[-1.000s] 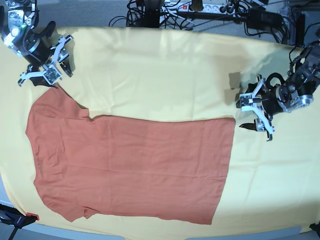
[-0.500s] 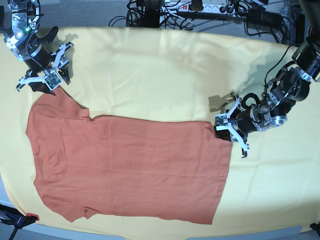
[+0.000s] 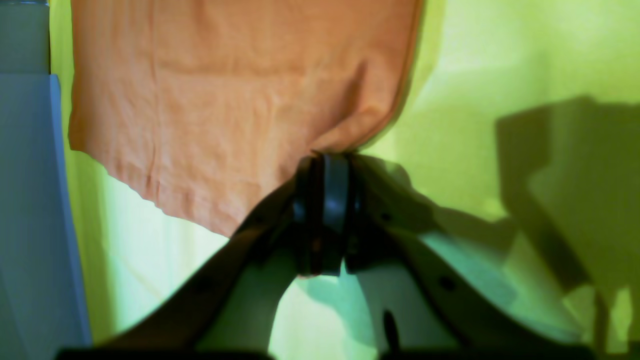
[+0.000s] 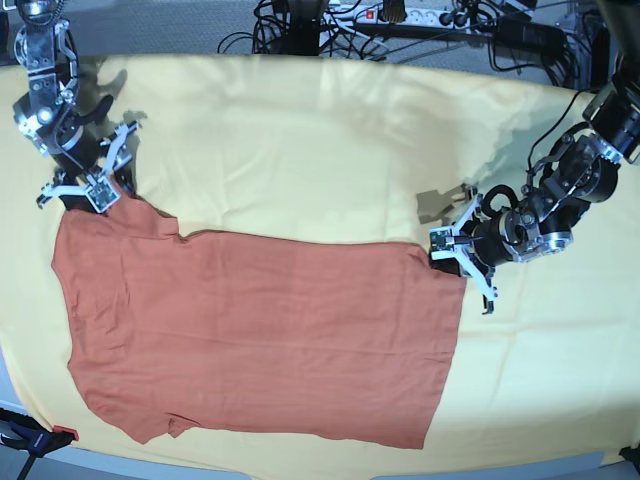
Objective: Fold the T-shirt properly
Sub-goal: 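Grasp the shoulder corners with both grippers and pull them apart to flatten, then release the shoulder corners and open both grippers, then move both grippers to the shirt's side edge opposite the shoulders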
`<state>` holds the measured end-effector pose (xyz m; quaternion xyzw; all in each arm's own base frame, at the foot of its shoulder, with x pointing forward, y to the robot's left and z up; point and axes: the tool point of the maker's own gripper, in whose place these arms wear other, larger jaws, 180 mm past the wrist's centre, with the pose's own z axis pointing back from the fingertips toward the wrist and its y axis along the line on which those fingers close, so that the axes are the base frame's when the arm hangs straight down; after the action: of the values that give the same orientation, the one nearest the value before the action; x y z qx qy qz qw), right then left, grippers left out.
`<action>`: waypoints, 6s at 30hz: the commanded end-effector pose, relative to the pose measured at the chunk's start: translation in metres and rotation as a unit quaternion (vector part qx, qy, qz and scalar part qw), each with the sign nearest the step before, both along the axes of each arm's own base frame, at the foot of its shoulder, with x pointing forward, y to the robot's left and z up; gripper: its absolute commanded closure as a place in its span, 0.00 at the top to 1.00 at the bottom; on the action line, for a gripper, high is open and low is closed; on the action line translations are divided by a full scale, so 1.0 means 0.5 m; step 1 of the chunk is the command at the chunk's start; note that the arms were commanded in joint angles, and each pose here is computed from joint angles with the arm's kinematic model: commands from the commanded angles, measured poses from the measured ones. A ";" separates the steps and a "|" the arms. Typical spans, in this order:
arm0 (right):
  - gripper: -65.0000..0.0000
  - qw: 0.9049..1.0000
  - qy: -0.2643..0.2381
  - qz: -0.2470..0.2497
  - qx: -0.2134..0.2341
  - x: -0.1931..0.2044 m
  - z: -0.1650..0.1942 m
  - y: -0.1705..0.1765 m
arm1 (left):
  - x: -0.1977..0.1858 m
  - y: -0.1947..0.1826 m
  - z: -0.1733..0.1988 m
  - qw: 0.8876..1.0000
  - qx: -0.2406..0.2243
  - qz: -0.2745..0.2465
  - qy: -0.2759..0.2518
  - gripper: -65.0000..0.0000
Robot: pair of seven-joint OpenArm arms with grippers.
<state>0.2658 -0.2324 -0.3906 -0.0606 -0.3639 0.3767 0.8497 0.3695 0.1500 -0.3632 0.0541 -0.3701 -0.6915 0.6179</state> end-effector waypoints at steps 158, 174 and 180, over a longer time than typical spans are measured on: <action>0.53 0.994 -0.065 -0.045 -0.074 0.081 0.141 -0.098 | 0.237 0.189 0.143 0.723 -0.520 0.425 0.160 0.62; 0.53 0.993 -0.069 -0.054 -0.077 0.086 0.146 -0.104 | 0.246 0.043 0.023 0.725 -0.490 0.436 0.209 0.39; 0.53 0.988 -0.132 -0.066 -0.049 0.121 0.189 -0.096 | 0.247 0.059 0.027 0.722 -0.493 0.441 0.204 0.00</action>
<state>0.3163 -0.2770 -0.3152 -0.1618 -0.4269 0.3235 0.8288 0.4862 0.1733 -0.3610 -0.2499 -0.4501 -0.0503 0.8558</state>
